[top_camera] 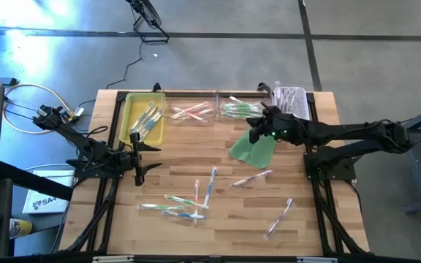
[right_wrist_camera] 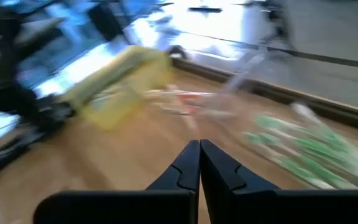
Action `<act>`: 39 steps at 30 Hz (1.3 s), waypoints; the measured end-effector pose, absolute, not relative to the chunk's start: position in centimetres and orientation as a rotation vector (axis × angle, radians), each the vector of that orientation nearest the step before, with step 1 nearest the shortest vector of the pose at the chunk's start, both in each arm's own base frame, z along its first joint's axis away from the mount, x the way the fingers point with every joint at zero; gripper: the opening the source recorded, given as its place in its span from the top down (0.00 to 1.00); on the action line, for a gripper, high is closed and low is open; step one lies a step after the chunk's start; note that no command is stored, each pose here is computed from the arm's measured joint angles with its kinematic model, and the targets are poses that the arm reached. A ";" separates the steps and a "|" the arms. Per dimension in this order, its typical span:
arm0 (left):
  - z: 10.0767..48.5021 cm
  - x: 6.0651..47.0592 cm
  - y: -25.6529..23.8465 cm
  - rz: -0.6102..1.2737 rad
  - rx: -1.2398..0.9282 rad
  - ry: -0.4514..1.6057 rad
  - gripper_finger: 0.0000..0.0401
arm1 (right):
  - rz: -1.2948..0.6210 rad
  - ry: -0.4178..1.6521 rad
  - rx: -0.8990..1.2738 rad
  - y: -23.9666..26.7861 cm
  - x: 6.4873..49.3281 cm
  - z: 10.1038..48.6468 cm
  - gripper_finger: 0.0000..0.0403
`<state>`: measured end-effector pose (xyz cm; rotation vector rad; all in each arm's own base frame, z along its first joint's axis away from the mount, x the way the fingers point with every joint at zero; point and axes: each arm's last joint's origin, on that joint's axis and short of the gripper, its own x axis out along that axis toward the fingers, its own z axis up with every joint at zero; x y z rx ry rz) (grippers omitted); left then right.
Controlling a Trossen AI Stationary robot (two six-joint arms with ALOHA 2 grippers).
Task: Pick & Place Toothbrushes
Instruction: Put the purple toothbrush into the white bin
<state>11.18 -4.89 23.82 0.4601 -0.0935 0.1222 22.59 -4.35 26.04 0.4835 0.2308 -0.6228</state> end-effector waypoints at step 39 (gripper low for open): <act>23.8 11.2 -4.9 0.121 0.461 -0.094 0.45 | -0.234 0.236 0.390 -0.5 23.5 27.0 0.99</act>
